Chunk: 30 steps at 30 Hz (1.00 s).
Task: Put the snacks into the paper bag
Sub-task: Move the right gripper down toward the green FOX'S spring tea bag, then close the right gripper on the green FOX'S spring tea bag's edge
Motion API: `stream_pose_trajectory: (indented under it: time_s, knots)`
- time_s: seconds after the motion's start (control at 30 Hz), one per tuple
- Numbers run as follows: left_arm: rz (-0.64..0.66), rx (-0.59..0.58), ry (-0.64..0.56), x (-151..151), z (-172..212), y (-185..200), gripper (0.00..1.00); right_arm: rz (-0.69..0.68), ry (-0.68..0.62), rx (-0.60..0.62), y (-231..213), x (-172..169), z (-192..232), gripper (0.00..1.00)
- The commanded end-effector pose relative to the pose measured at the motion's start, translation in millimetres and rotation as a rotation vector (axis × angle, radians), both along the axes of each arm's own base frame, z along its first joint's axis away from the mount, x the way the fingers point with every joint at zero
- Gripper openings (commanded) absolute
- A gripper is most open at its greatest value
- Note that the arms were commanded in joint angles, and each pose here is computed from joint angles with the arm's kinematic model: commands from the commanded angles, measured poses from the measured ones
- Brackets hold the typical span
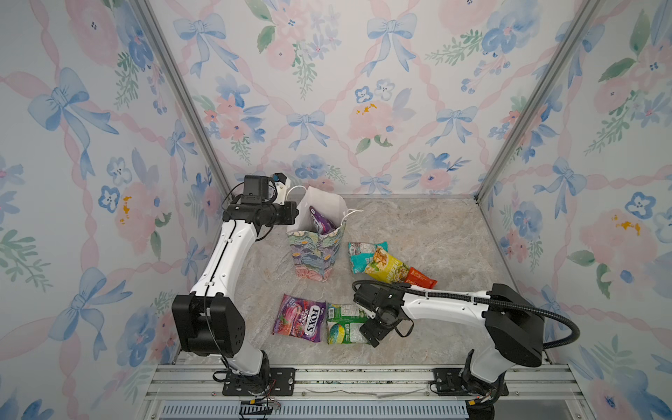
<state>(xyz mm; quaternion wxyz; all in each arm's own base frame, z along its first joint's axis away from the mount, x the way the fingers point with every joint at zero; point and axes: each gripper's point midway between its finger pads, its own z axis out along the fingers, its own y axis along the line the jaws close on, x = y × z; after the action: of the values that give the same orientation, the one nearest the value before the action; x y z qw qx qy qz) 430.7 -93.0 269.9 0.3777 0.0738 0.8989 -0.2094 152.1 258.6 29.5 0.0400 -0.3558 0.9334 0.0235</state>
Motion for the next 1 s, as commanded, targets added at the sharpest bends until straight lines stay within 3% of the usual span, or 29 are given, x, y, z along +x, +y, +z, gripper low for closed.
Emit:
stream_pose_trajectory:
  time_s: [0.0,0.53,0.77,0.87,0.97]
  knots:
    - [-0.007,0.014,0.001,-7,0,-1,0.0,-0.062,-0.024,-0.021,0,23,-1,0.97]
    - [-0.005,0.021,0.004,-6,-2,0,0.0,-0.128,-0.178,0.028,20,142,28,0.97]
    - [-0.004,0.023,0.011,-5,-6,1,0.0,-0.199,-0.087,0.324,51,118,73,0.99]
    - [-0.004,0.024,0.012,-5,-6,1,0.0,-0.268,0.014,0.428,62,101,69,0.93]
    - [-0.005,0.024,0.012,-5,-6,0,0.0,-0.323,0.089,0.455,63,88,53,0.85]
